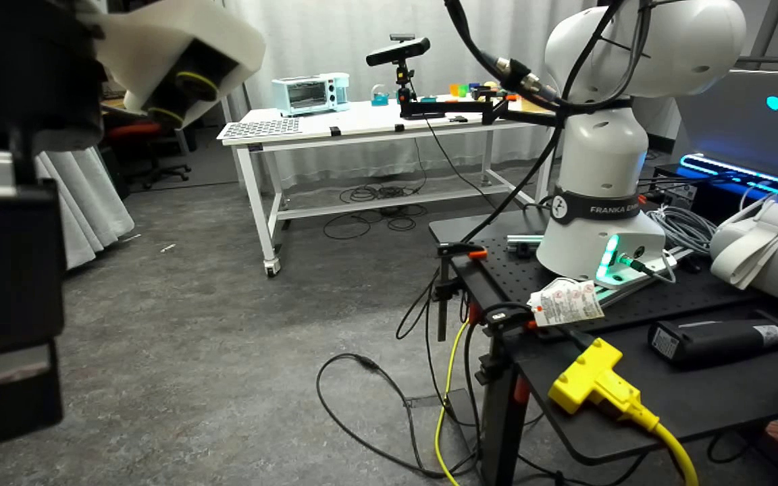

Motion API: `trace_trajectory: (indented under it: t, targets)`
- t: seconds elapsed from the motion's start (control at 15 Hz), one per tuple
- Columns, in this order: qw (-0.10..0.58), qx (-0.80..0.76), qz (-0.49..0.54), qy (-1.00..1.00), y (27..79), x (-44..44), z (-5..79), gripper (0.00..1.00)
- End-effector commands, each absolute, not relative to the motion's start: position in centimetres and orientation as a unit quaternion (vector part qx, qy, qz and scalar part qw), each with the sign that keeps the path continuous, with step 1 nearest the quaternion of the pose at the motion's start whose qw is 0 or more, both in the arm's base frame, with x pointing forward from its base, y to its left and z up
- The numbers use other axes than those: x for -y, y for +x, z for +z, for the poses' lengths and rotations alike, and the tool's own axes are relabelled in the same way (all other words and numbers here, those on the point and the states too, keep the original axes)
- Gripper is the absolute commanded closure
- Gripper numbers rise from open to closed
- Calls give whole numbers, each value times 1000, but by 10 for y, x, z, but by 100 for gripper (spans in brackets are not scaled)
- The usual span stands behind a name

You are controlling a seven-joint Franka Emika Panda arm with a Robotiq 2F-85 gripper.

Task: Close the right drawer

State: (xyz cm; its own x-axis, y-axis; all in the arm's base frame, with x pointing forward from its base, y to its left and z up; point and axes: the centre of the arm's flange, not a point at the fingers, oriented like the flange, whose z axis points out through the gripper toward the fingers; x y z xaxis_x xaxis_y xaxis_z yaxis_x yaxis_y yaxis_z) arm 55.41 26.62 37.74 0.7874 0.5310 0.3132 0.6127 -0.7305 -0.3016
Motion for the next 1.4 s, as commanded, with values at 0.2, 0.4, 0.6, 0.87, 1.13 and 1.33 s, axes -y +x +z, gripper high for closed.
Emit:
trace_trajectory:
  t: [0.2,0.4,0.6,0.87,1.13,1.33]
  targets:
    - [224,324,-124,-911,535,-261,378,21]
    - [230,328,-127,-907,534,-261,377,0]
    - [237,328,-131,-905,533,-261,377,0]
    - [233,326,-115,-909,546,-266,373,0]
    - [233,326,-115,-909,546,-266,373,0]
    - [233,326,-115,-909,546,-266,373,0]
